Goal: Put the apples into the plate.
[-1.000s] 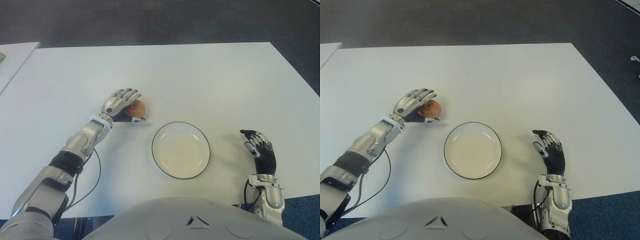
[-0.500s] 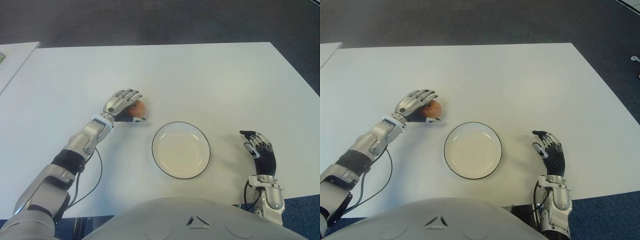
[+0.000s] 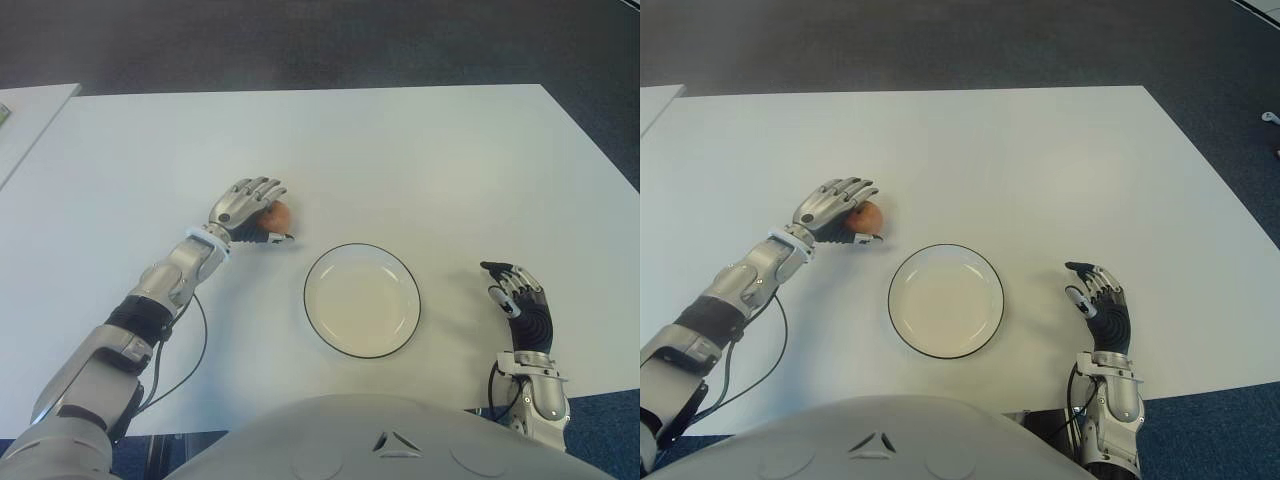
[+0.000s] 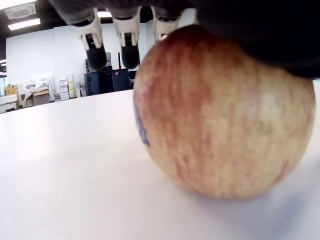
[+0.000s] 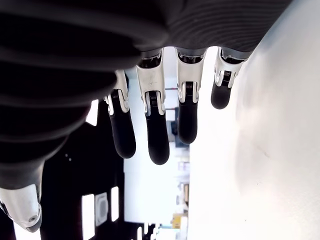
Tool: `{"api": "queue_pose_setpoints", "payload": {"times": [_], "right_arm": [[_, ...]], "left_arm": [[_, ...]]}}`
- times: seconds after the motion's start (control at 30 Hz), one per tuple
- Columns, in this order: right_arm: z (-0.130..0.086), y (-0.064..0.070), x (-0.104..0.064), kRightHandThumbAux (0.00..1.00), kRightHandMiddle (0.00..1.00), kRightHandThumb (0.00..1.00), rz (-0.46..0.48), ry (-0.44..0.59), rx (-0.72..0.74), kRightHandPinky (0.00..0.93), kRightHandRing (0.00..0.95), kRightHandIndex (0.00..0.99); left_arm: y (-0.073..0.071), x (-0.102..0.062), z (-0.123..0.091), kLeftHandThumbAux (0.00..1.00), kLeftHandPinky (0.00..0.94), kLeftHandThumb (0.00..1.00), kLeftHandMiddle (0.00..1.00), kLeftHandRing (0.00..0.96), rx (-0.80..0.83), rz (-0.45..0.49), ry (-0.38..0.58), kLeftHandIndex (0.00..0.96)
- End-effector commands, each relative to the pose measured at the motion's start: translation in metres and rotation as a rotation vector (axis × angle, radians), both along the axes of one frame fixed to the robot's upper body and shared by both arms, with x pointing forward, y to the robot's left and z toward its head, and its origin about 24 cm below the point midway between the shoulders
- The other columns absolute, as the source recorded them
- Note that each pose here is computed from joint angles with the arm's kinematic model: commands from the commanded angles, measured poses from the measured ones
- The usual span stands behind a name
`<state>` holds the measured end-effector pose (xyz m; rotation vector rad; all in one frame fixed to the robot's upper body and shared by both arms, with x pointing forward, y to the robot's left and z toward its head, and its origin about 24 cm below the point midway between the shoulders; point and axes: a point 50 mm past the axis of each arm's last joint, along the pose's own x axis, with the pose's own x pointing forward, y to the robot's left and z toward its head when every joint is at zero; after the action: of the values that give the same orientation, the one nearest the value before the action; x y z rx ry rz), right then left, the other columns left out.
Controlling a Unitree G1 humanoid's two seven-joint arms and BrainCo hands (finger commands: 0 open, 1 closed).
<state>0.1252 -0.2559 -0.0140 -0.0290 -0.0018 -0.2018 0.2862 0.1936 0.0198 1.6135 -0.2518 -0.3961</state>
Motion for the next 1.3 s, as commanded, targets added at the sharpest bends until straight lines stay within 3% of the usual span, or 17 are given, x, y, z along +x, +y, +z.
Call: {"api": "queue_pose_setpoints", "payload": {"times": [0.03, 0.43, 0.47, 0.53, 0.57, 0.6, 0.67, 0.77, 0.97, 1.3], "right_arm": [[-0.031, 0.012, -0.025, 0.586, 0.379, 0.252, -0.027, 0.184, 0.095, 0.109, 0.248, 0.366], [-0.029, 0.008, -0.028, 0.586, 0.377, 0.262, -0.051, 0.18, 0.097, 0.103, 0.242, 0.388], [-0.028, 0.007, -0.029, 0.586, 0.374, 0.261, -0.053, 0.18, 0.096, 0.103, 0.239, 0.389], [-0.027, 0.005, -0.03, 0.587, 0.372, 0.258, -0.056, 0.182, 0.092, 0.103, 0.237, 0.39], [-0.027, 0.004, -0.031, 0.588, 0.368, 0.257, -0.057, 0.183, 0.09, 0.104, 0.233, 0.39], [-0.027, 0.003, -0.031, 0.589, 0.367, 0.256, -0.06, 0.183, 0.089, 0.105, 0.232, 0.39], [-0.026, 0.001, -0.032, 0.592, 0.362, 0.256, -0.066, 0.182, 0.088, 0.109, 0.228, 0.391], [-0.025, -0.002, -0.033, 0.601, 0.363, 0.26, -0.082, 0.176, 0.089, 0.111, 0.229, 0.394], [-0.024, -0.007, -0.031, 0.618, 0.384, 0.267, -0.104, 0.158, 0.093, 0.123, 0.249, 0.403], [-0.022, -0.013, -0.026, 0.644, 0.397, 0.241, -0.12, 0.137, 0.106, 0.12, 0.258, 0.398]], "left_arm": [[-0.005, 0.002, -0.009, 0.159, 0.0, 0.312, 0.0, 0.0, 0.014, -0.014, 0.044, 0.0], [-0.009, 0.002, -0.03, 0.249, 0.028, 0.294, 0.0, 0.0, 0.006, 0.002, 0.141, 0.035], [-0.009, 0.002, -0.032, 0.272, 0.117, 0.323, 0.06, 0.066, 0.004, 0.001, 0.141, 0.11], [-0.01, 0.001, -0.038, 0.291, 0.195, 0.349, 0.114, 0.125, 0.005, 0.0, 0.131, 0.176], [-0.011, 0.0, -0.041, 0.339, 0.342, 0.411, 0.265, 0.279, 0.008, -0.001, 0.124, 0.275], [-0.01, -0.001, -0.046, 0.357, 0.395, 0.434, 0.319, 0.335, 0.019, -0.002, 0.11, 0.31], [-0.01, -0.004, -0.052, 0.551, 0.556, 0.598, 0.495, 0.507, 0.045, -0.008, 0.084, 0.385], [-0.009, -0.006, -0.058, 0.644, 0.7, 0.684, 0.651, 0.663, 0.08, -0.022, 0.062, 0.425], [-0.011, -0.009, -0.064, 0.688, 0.819, 0.731, 0.783, 0.78, 0.044, -0.003, 0.089, 0.442], [-0.016, -0.012, -0.066, 0.696, 0.823, 0.743, 0.828, 0.83, -0.039, 0.01, 0.139, 0.443]]}}
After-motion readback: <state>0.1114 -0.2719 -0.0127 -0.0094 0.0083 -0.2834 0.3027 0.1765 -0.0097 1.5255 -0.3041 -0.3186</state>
